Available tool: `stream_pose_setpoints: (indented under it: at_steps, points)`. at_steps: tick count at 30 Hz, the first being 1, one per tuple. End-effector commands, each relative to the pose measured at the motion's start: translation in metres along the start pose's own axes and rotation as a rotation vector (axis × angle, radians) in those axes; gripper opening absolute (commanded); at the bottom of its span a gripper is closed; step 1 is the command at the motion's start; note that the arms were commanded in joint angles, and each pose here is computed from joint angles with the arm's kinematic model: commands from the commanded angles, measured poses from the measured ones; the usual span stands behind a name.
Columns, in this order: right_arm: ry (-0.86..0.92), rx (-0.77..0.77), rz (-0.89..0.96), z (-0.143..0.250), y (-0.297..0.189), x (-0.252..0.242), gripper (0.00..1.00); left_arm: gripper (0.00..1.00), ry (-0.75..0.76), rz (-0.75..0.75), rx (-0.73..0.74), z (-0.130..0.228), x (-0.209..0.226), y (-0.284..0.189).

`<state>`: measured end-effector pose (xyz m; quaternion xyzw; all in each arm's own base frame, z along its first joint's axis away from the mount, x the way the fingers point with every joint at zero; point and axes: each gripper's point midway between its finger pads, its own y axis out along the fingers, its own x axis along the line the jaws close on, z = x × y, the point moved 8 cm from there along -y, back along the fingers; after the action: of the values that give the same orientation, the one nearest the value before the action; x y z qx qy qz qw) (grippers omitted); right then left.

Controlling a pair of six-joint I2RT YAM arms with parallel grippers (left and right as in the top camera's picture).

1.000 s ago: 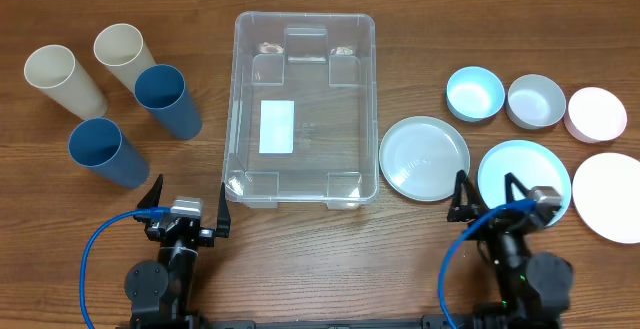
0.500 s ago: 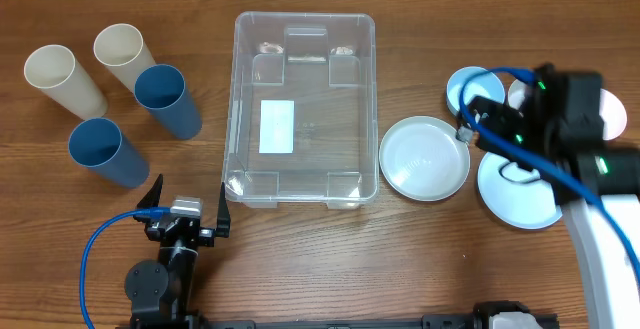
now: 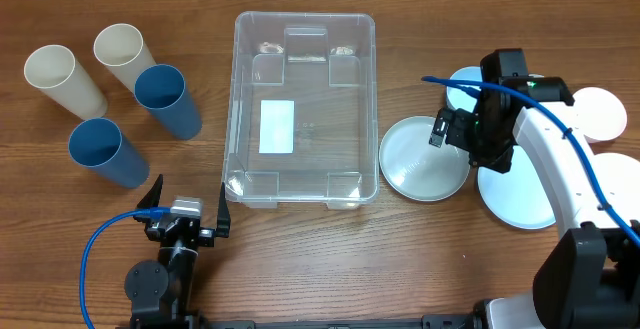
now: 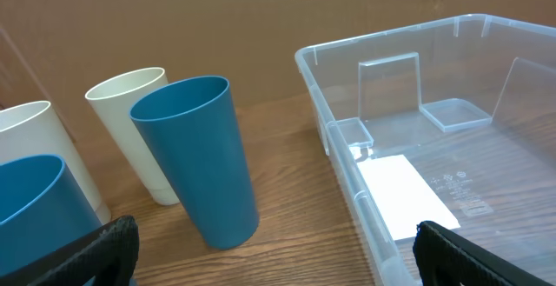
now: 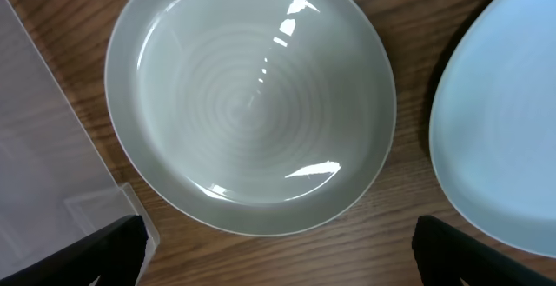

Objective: Pack container
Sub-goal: 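Reach the right gripper to the white plate and grip its rim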

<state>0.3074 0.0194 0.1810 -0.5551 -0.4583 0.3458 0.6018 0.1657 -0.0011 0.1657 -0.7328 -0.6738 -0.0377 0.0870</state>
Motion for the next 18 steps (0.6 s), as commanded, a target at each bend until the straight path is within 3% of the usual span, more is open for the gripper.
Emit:
stream_pose_setpoints:
  at_steps: [1, 13, 18]
  points:
    - [0.0, 0.014, 0.029, 0.005, 0.013, -0.007, 0.98, 1.0, -0.01, -0.01, -0.002, 0.001, 0.001, 0.0]
    - [0.084, 0.013, 0.075, 0.025, 0.066, -0.027, 0.94, 1.0, -0.01, -0.01, -0.003, 0.001, 0.001, 0.0]
    - [0.162, -0.006, 0.084, 0.03, 0.081, -0.033, 0.87, 1.0, -0.01, -0.01, -0.003, 0.001, 0.001, 0.0]
